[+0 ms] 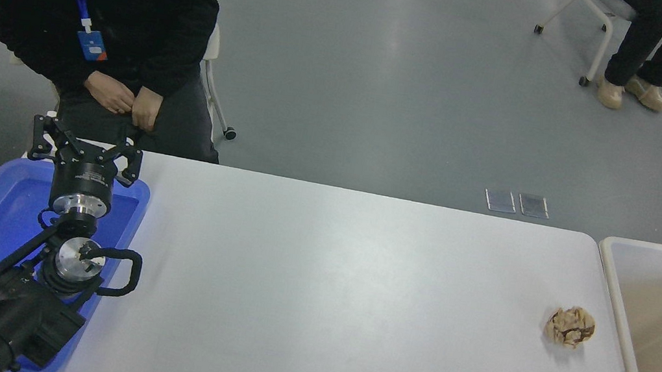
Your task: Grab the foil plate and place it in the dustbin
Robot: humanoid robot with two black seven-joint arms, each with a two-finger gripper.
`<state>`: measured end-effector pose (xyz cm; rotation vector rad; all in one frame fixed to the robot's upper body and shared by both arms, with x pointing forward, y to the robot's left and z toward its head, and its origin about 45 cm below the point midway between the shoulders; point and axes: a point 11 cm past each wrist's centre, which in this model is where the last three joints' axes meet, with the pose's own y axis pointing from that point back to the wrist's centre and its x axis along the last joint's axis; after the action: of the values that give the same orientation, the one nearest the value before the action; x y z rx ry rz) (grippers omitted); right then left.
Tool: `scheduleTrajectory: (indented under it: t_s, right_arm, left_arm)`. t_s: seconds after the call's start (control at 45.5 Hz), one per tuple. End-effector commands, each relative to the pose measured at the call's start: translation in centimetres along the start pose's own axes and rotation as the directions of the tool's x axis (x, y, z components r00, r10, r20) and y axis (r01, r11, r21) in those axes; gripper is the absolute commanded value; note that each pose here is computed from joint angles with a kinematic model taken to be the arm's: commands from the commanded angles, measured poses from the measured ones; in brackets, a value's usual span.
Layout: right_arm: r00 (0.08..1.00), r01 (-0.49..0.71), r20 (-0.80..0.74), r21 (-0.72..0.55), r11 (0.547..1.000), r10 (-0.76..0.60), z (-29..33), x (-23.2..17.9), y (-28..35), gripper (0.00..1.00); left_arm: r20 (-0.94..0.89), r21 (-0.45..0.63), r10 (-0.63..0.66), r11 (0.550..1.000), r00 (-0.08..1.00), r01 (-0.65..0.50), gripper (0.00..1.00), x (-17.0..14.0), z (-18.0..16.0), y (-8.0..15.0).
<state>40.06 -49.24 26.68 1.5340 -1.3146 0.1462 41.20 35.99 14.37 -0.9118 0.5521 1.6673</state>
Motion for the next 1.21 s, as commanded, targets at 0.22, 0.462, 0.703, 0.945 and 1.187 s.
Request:
scheduleTrajectory:
  t_s: [0.22,0.462,0.703,0.945,1.187]
  right_arm:
    - [0.939,0.202,-0.295,0.052,0.978,-0.178,-7.6,-3.5,4.7,1.0]
    - [0.808,0.296,-0.531,-0.011,0.955,-0.256,-11.8,-6.3,8.0,1.0]
    - [0.64,0.398,-0.687,-0.089,0.913,-0.346,-15.8,-10.3,9.7,1.0]
    - [0.498,0.48,-0.753,-0.173,0.86,-0.43,-18.5,-13.7,11.4,1.0]
    - [0.475,0.57,-0.718,-0.19,0.799,-0.509,-21.3,-17.2,12.7,1.0]
  left_arm:
    - [0.0,0.0,0.0,1.0,1.0,0.0,0.99,0.0,0.0,0.0]
    - [0.0,0.0,0.0,1.0,1.0,0.0,0.99,0.0,0.0,0.0]
    - [0.001,0.001,0.0,1.0,1.0,0.0,0.99,0.0,0.0,0.0]
    - [0.001,0.001,0.0,1.0,1.0,0.0,0.99,0.0,0.0,0.0]
    - [0.0,0.0,0.0,1.0,1.0,0.0,0.99,0.0,0.0,0.0]
